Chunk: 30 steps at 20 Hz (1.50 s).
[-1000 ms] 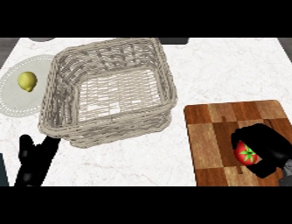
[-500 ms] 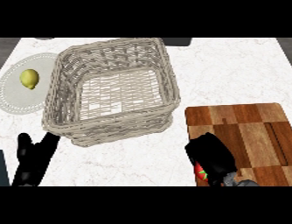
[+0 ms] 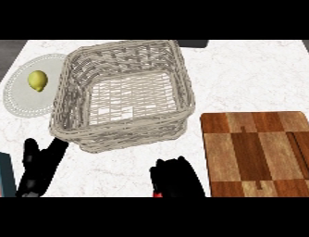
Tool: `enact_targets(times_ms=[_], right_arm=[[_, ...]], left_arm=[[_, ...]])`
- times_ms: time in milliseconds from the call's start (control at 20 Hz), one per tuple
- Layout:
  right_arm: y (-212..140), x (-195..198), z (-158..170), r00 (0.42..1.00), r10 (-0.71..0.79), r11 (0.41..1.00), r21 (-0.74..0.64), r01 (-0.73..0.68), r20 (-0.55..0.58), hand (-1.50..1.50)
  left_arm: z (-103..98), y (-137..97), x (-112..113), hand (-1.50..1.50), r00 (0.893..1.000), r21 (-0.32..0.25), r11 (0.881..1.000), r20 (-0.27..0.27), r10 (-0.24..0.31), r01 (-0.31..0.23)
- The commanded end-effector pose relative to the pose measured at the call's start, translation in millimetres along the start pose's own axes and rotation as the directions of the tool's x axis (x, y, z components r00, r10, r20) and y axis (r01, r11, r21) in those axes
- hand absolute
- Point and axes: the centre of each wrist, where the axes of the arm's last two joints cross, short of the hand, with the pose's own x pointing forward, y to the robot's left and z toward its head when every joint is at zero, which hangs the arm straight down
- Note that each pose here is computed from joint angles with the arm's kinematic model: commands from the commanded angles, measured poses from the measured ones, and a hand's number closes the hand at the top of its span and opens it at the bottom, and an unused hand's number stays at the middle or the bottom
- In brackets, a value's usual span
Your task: Pick the tomato from the cutting board and place it in the basket
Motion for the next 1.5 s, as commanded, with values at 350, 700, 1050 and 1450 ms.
enact_targets(times_ms=[350, 700, 1050, 1450], right_arm=[[-47.4, 57.3, 31.7, 0.872, -0.474, 0.772, -0.419, 0.479, 0.123, 1.5], [-78.1, 69.0, 23.4, 0.847, -0.526, 0.676, -0.567, 0.471, 0.076, 1.5], [-121.1, 78.0, -0.6, 0.836, -0.548, 0.623, -0.651, 0.434, 0.032, 1.5], [-168.4, 92.5, -43.5, 0.845, -0.528, 0.649, -0.681, 0.338, -0.084, 1.5]], left_arm=[[-1.4, 1.6, -7.8, 0.0, 0.998, 0.003, 1.0, -0.064, -0.009, 0.009], [3.3, 6.7, -15.3, 0.0, 0.996, 0.007, 1.0, -0.089, -0.002, 0.002], [0.6, -6.8, -15.0, 0.0, 0.996, -0.015, 1.0, -0.083, -0.014, 0.013], [-3.8, -5.4, -5.0, 0.0, 0.997, -0.021, 1.0, -0.07, -0.014, 0.013]])
